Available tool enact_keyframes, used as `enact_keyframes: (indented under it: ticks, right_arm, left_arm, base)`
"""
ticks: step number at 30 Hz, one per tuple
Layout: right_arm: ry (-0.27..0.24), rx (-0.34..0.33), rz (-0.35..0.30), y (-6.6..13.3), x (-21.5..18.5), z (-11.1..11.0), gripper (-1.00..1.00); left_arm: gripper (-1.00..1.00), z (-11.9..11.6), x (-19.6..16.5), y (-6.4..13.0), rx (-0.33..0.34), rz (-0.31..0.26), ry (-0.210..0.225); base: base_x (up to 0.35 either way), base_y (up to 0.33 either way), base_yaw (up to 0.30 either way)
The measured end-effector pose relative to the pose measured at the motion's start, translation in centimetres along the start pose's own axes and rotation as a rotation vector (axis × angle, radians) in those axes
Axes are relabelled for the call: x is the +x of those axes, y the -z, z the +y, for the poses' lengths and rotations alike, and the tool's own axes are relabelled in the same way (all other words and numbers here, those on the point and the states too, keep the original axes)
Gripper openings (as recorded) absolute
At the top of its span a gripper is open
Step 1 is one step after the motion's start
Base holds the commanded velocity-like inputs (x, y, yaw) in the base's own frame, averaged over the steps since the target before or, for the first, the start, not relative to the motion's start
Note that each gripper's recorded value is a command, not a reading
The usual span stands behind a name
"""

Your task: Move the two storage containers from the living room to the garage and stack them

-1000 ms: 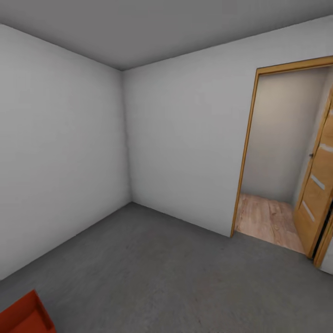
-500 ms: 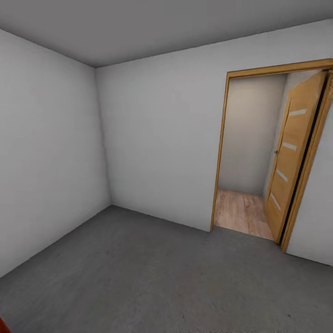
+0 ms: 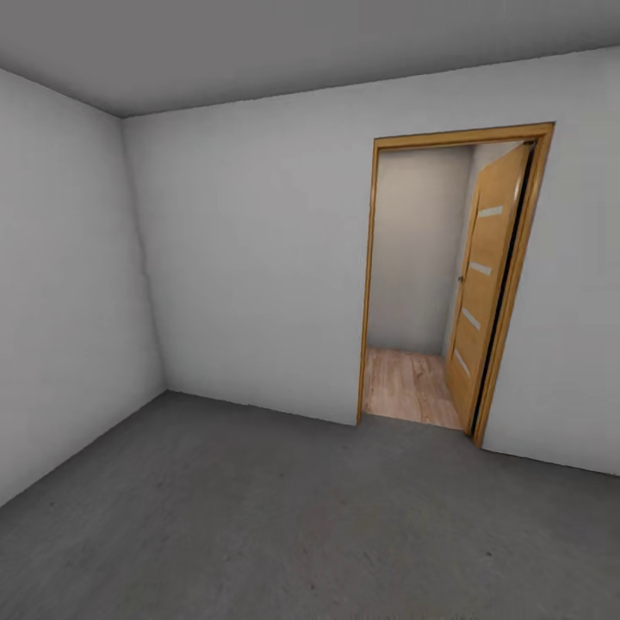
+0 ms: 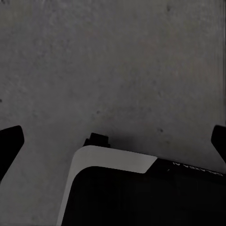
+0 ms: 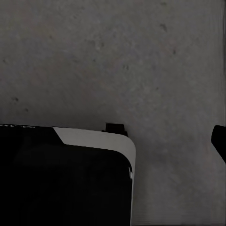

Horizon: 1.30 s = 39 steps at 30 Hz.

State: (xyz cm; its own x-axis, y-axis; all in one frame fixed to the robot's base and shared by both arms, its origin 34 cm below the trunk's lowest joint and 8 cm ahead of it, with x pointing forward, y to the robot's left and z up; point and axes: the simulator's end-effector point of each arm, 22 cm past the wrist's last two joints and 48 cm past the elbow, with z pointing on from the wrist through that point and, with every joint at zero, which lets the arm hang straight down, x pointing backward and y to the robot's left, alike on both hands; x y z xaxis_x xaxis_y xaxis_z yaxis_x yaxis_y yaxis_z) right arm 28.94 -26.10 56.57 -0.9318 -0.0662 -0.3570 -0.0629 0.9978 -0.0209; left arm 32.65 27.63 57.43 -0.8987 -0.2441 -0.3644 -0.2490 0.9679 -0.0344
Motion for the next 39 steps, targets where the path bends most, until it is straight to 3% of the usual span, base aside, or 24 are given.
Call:
enact_keyframes:
  ticks: [39]
  right_arm:
    - [0.0, 0.0, -0.001, 0.02, -0.01, 0.06, 1.0]
  left_arm:
    - [1.0, -0.15, -0.03, 0.02, 0.003, -0.001, -0.004]
  base:
    - [0.02, 0.0, -0.3]
